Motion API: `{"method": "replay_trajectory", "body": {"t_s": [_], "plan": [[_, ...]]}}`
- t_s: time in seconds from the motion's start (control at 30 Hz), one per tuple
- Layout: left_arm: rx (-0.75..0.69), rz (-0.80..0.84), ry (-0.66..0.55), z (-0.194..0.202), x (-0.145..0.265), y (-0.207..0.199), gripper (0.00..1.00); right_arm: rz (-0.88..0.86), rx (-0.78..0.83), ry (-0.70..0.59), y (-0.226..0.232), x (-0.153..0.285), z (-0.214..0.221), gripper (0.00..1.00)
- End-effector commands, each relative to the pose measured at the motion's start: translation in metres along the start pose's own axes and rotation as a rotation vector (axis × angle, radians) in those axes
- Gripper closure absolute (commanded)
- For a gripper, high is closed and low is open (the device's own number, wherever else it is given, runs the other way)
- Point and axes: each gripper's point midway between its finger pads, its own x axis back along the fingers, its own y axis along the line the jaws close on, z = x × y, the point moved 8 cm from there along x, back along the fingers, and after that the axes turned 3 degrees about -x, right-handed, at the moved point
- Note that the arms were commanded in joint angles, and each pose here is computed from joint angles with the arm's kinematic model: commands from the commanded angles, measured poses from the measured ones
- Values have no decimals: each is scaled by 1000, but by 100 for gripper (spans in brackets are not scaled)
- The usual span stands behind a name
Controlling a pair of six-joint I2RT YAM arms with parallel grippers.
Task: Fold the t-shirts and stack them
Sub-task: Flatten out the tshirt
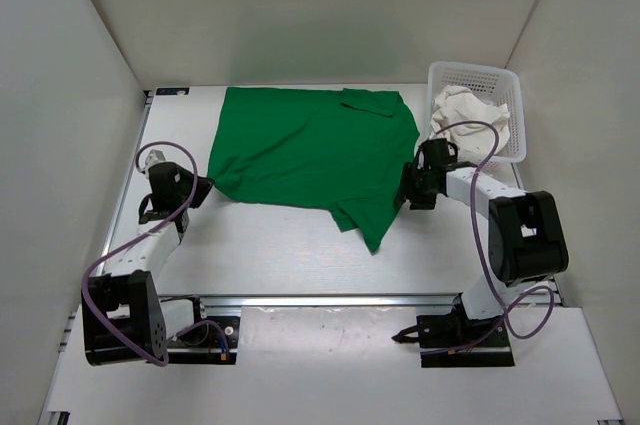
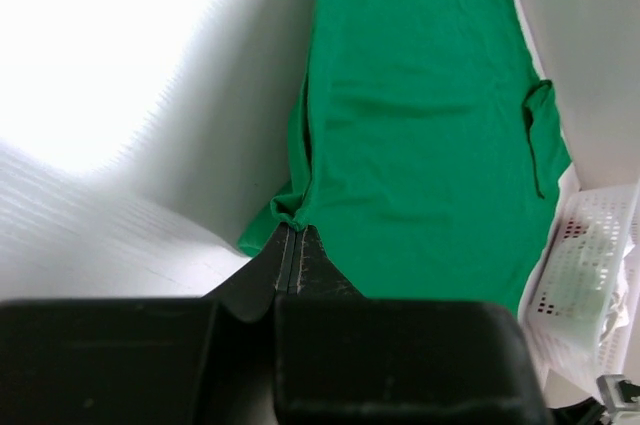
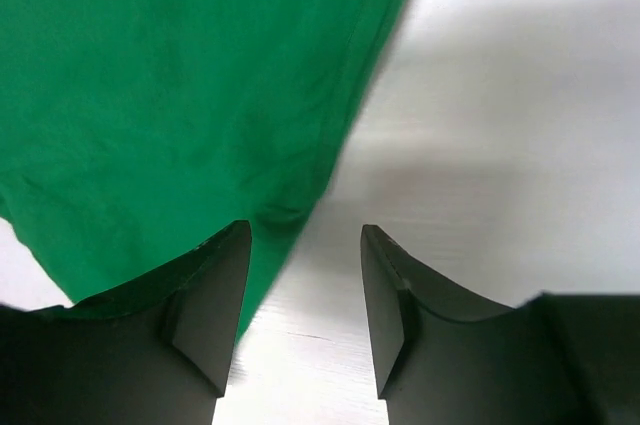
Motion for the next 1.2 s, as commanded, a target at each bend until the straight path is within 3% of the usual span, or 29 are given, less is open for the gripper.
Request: {"method": "replay_trajectory", "body": {"t_s": [0.0,0.03,0.07,0.13,0.2,0.37,0.47,0.7,0.8,0.87,0.93,1.03,1.17], "plan": [[-42,12,1,-1,7,-6,100,-106,-15,-29,16,-11,12,53],[-57,21,0,0,7,-9,100,-112,-20,-34,15,-14,12,53],[-67,16,3,0,7,-7,100,-109,-20,-22,14,-19,16,59],[-74,12,-5,-1,7,-7,100,-104,-23,-35,13,-23,11,87],[-84,19,-7,-2,11,-8,100,-98,-10,-63,14,-22,12,99],[-136,-46,-42,-16,19,-4,100,-54,49,-157,15,30,19,100],[-140,-59,-56,-24,18,-5,100,-36,-8,-160,-9,45,13,100],[-114,-58,-42,-31,-4,-7,100,-39,-70,-141,-7,5,-42,100],[-116,-64,-35,-32,-8,-7,100,-37,-65,-182,6,-4,-66,91],[-109,-60,-32,-33,-10,-9,100,-28,-59,-213,10,0,-76,73],[-117,-51,-26,-32,-10,-13,100,-7,-26,-254,15,15,-81,63],[-123,-51,8,-18,-13,-10,100,3,10,-253,19,32,-53,52],[-98,-3,40,-7,-13,-11,100,-8,22,-231,14,41,9,53]]}}
